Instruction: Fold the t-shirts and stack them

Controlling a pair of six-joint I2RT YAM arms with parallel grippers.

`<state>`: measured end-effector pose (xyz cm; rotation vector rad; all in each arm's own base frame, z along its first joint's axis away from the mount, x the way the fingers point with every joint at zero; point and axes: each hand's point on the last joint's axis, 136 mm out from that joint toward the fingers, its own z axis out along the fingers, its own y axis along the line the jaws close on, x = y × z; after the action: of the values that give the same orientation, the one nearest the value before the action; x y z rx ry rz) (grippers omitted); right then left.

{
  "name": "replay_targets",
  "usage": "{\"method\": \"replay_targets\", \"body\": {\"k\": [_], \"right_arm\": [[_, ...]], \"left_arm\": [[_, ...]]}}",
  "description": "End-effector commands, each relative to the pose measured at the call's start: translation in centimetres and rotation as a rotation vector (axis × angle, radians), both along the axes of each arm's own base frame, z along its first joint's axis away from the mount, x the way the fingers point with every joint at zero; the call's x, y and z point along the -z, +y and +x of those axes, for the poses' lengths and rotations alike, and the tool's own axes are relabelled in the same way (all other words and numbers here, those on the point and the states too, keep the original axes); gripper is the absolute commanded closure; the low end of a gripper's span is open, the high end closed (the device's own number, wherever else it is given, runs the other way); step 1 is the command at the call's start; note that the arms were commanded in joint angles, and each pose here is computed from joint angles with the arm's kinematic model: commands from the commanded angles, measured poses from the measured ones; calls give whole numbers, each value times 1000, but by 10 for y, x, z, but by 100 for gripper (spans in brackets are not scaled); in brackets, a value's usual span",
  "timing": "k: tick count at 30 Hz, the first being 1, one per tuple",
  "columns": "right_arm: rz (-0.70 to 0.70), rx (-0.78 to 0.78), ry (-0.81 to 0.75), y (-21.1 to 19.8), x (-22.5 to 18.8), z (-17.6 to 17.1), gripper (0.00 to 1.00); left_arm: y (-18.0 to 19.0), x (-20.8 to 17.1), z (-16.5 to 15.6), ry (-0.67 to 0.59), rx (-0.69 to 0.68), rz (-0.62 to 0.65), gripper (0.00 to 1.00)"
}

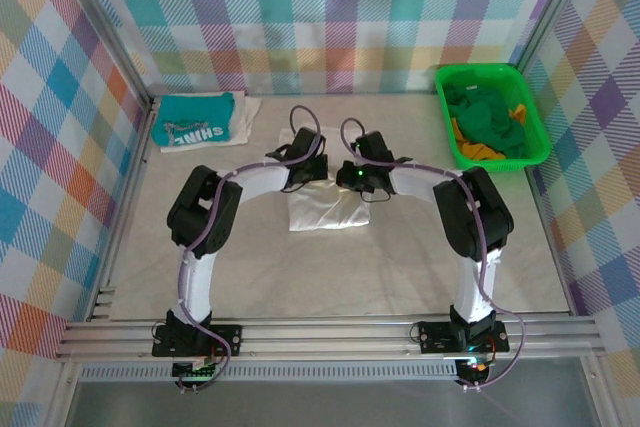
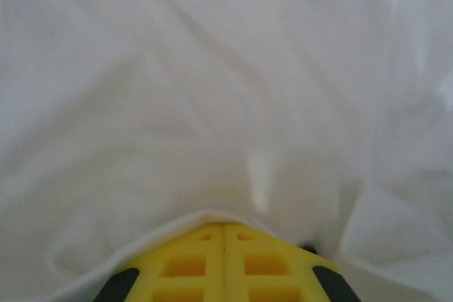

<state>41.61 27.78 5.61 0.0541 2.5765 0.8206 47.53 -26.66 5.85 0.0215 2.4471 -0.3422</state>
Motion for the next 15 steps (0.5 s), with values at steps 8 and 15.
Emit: {"method": "replay_targets", "body": {"k": [8,15], "right_arm": [[-41,82,-128,-36,-37,64,100],[97,-33,-98,-27,-57,0,100]], "left_arm": [[57,-97,60,-172,-134,149,100],[45,-98,-1,-178,-67,-48,100]]}}
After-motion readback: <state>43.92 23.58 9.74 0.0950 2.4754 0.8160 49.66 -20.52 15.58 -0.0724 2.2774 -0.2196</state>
